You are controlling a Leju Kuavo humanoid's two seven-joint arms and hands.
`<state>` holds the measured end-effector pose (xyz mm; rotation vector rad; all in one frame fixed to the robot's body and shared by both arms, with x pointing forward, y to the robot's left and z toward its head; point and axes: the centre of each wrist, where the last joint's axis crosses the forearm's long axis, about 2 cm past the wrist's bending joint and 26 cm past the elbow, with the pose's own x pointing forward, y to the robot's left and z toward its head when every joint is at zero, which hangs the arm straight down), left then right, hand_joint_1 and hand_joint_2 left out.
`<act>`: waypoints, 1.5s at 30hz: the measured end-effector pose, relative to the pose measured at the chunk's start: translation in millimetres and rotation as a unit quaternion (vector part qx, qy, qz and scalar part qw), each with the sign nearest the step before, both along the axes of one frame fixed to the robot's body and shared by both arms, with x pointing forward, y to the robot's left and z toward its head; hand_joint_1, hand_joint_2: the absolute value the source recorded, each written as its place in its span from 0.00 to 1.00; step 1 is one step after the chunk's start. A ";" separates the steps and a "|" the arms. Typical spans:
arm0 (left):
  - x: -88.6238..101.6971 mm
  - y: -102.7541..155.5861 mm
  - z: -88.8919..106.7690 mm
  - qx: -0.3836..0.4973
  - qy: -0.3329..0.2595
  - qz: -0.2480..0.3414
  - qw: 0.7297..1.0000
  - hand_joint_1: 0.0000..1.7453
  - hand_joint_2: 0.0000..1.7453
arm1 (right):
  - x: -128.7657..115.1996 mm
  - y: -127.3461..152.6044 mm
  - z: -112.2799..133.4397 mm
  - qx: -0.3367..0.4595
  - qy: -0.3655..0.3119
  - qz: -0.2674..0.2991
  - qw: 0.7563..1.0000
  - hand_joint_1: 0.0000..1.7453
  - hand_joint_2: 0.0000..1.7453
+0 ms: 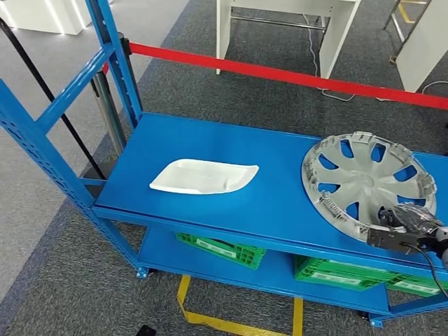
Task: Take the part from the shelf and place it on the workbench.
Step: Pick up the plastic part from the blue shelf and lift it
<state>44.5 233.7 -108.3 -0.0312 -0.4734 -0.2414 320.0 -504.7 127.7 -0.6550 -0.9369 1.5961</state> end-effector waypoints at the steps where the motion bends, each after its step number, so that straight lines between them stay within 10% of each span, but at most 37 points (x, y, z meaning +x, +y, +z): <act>1: -0.1 0.2 0.0 0.000 -0.001 0.001 1.000 0.00 0.00 | -1.9 -0.2 -1.6 -0.003 -0.006 0.000 1.000 1.00 1.00; 26: -4.7 -3.9 -0.1 -0.012 -0.044 0.039 0.998 0.00 0.00 | -75.0 29.2 20.1 -0.164 -0.274 0.127 0.939 1.00 1.00; 39: -3.1 -6.8 0.5 -0.012 -0.047 0.039 0.998 0.00 0.00 | -87.3 30.3 32.3 -0.163 -0.304 0.138 0.929 1.00 1.00; 43: -2.3 -8.7 1.1 0.024 -0.065 0.039 0.997 0.00 1.00 | -111.0 37.1 34.9 -0.148 -0.350 0.151 0.913 1.00 1.00; 45: -1.6 -8.6 1.3 0.034 -0.074 0.038 0.996 0.00 1.00 | -119.5 42.6 37.5 -0.139 -0.370 0.153 0.906 1.00 1.00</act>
